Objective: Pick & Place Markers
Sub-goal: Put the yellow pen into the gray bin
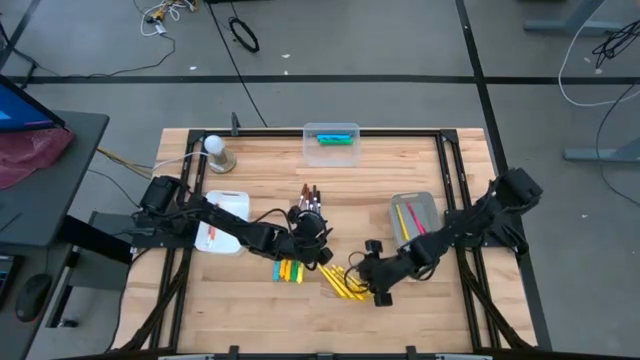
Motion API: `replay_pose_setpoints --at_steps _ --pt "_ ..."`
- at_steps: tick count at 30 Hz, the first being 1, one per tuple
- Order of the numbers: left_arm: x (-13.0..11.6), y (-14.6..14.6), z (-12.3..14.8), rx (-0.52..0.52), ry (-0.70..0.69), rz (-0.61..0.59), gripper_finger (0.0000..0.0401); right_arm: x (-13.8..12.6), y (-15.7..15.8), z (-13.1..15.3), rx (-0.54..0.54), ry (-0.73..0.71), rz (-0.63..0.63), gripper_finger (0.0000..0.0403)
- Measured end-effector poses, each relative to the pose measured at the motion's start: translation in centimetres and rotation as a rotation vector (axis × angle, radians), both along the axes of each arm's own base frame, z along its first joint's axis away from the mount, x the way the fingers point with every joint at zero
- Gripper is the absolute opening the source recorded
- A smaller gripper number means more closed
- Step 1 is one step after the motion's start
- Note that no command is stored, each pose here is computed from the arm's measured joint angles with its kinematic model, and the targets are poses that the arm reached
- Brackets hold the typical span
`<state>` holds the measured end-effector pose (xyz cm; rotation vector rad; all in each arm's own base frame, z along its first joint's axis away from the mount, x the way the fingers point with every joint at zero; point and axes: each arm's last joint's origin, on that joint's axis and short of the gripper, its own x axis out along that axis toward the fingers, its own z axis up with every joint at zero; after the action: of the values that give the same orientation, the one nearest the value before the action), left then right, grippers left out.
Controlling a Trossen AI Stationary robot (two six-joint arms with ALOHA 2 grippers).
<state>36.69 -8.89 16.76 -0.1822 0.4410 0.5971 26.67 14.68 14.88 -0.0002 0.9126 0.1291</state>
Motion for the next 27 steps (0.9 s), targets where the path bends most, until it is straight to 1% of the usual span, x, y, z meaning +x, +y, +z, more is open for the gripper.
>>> replay_pose_setpoints --at_steps 4,10,17,19,21,24,27 --pt "0.0 0.0 0.0 0.007 0.001 -0.009 0.0128 0.1 0.3 -1.0 -0.028 0.003 -0.034 0.0196" --pt "0.1 0.0 0.2 0.002 -0.018 -0.007 0.0128 0.2 0.3 -1.0 -0.065 -0.008 -0.029 0.0192" --pt "0.1 -0.3 0.3 -0.035 -0.051 0.003 0.0128 -0.3 0.0 -1.8 -0.053 -0.030 -0.029 0.0192" --pt "0.1 -0.7 0.3 -0.046 -0.059 0.002 0.0128 -0.5 -0.1 -2.3 -0.051 -0.034 -0.030 0.0192" --pt "0.0 -1.0 0.3 -0.058 -0.066 -0.003 0.0128 -0.7 -0.2 -2.6 -0.067 -0.034 -0.054 0.0192" --pt "-0.2 -1.7 0.3 -0.077 -0.077 -0.009 0.0128 -0.8 -0.1 -2.6 -0.059 -0.054 -0.085 0.0192" --pt "-0.4 -2.3 0.3 -0.097 -0.089 -0.014 0.0128 -0.8 0.2 -2.7 -0.047 -0.069 -0.079 0.0192"
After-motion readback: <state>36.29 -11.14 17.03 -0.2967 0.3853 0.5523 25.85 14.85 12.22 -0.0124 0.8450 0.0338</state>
